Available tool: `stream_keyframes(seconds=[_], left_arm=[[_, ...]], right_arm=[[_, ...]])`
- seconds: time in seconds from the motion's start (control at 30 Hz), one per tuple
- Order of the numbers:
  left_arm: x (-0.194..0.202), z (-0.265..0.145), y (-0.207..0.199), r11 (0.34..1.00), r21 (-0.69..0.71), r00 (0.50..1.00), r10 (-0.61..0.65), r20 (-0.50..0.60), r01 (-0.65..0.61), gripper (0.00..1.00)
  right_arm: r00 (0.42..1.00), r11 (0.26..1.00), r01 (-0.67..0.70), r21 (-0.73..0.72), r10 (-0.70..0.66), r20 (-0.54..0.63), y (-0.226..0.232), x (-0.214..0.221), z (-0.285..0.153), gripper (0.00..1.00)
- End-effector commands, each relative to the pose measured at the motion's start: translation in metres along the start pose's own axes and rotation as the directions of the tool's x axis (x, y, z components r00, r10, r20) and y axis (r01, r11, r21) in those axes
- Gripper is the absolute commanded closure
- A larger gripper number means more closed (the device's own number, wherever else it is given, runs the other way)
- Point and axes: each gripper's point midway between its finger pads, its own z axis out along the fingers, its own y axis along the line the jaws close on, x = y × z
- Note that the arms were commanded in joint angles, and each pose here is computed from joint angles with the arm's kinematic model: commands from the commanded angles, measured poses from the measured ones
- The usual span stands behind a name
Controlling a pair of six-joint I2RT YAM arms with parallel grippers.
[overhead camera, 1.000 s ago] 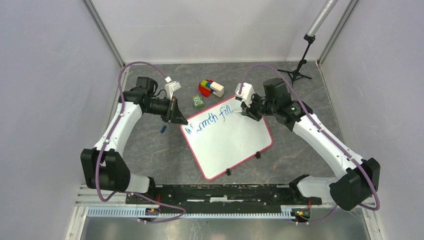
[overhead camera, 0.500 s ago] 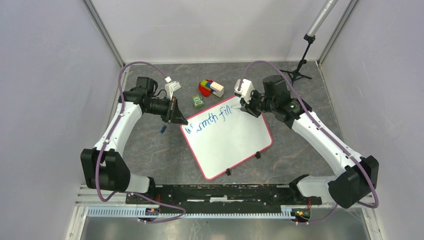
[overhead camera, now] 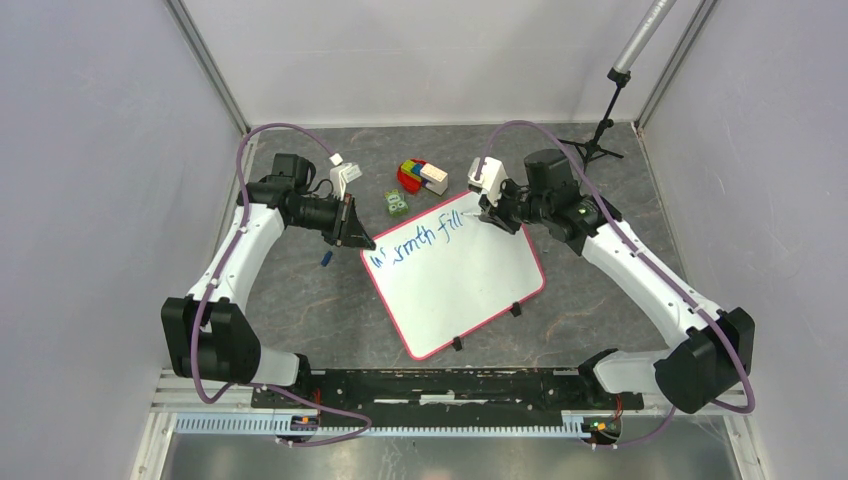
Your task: Write a sentence on the whiteboard
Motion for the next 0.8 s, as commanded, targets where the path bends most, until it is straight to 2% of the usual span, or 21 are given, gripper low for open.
stream_keyframes(seconds=[0.0, 0.2, 0.77], left_arm=[[-0.002, -0.001, 0.006, 0.998, -0.039, 0.998, 0.055, 0.003, -0.055, 0.98], [-0.002, -0.001, 0.006, 0.998, -0.04, 0.999, 0.052, 0.003, -0.052, 0.98], [-0.002, -0.001, 0.006, 0.998, -0.042, 0.999, 0.05, 0.003, -0.05, 0.97]], right_arm=[[0.999, 1.0, 0.019, -0.001, -0.019, 0.041, -0.003, -0.012, 0.0, 1.0], [0.999, 0.999, 0.024, -0.023, -0.024, 0.03, 0.004, -0.005, -0.001, 1.0], [0.998, 0.998, 0.057, 0.028, -0.056, -0.039, -0.002, 0.013, -0.01, 1.0]])
